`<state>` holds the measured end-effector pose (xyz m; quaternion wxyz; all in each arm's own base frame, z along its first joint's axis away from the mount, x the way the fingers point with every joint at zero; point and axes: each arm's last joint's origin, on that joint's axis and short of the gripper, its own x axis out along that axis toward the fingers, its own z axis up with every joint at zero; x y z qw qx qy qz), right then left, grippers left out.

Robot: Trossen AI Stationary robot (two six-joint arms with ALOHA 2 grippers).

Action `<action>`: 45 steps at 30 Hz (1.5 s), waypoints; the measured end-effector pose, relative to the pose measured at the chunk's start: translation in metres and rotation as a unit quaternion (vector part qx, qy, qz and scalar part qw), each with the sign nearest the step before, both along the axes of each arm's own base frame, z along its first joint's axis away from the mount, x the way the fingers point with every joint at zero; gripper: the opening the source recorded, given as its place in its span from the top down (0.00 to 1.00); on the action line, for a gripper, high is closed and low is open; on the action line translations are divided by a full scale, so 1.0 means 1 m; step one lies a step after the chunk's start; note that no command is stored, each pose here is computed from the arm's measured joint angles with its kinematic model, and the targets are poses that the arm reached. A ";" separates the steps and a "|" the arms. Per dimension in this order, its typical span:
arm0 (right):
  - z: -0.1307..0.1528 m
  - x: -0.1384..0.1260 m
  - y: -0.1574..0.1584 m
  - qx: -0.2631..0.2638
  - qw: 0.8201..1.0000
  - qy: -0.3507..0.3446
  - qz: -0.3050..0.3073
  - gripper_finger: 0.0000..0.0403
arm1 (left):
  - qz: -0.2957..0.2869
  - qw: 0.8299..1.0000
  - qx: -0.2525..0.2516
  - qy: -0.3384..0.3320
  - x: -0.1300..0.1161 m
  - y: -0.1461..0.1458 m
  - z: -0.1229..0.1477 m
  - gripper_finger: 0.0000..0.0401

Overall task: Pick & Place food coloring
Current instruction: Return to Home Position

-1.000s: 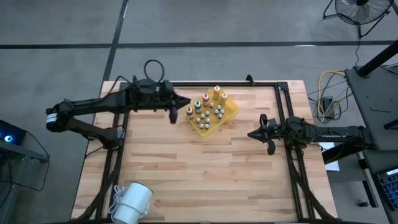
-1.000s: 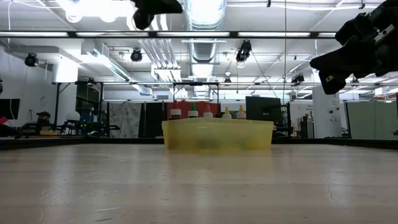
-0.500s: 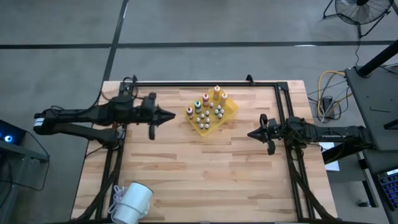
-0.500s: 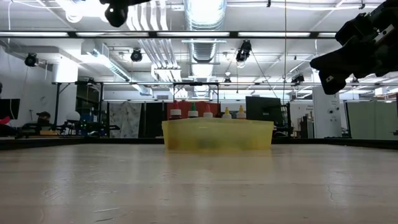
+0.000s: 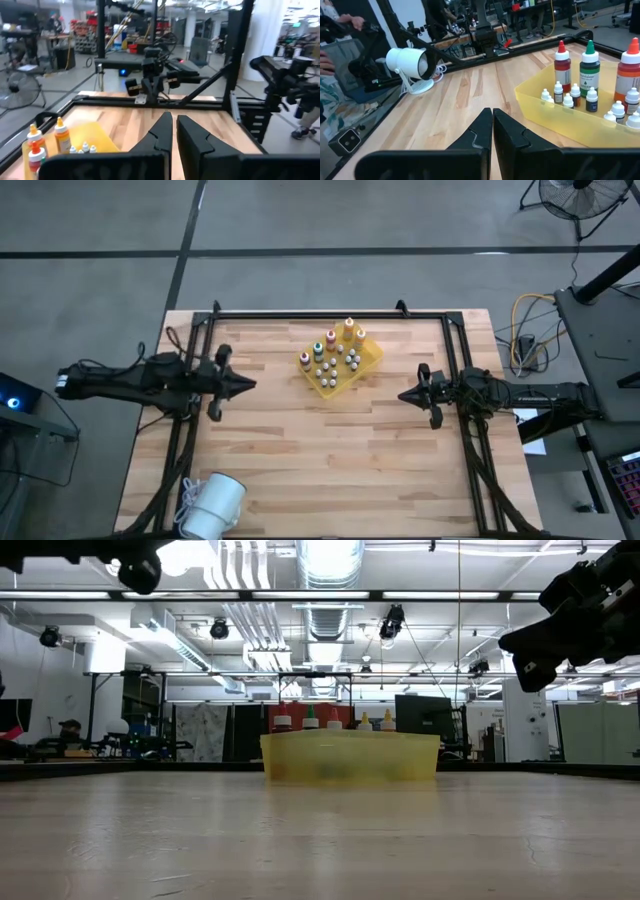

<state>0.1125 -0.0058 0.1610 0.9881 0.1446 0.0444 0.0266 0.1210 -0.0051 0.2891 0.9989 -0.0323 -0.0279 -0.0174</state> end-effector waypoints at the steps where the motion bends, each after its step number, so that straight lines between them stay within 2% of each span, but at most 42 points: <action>1: 0.000 0.000 0.000 0.000 1.000 0.000 0.000 0.98 | -0.003 1.000 0.001 -0.003 -0.003 0.000 -0.003 1.00; 12: 0.000 0.000 0.000 0.000 1.000 0.000 0.000 0.98 | -0.004 1.000 0.000 -0.028 -0.020 0.000 -0.056 1.00; 21: 0.000 0.000 0.000 0.000 1.000 0.000 0.000 0.98 | -0.003 0.998 0.004 -0.069 -0.031 0.001 -0.072 1.00; 25: 0.000 0.000 0.000 0.000 1.000 0.000 0.000 0.98 | 0.018 0.998 0.028 -0.055 -0.030 0.002 -0.087 1.00; 29: 0.000 0.000 0.000 0.000 1.000 0.000 0.000 0.98 | 0.046 0.998 0.025 -0.047 -0.028 0.003 -0.097 1.00; 45: 0.000 0.000 0.000 0.000 1.000 0.000 0.000 0.98 | 0.044 0.999 0.026 -0.015 -0.024 0.003 -0.115 1.00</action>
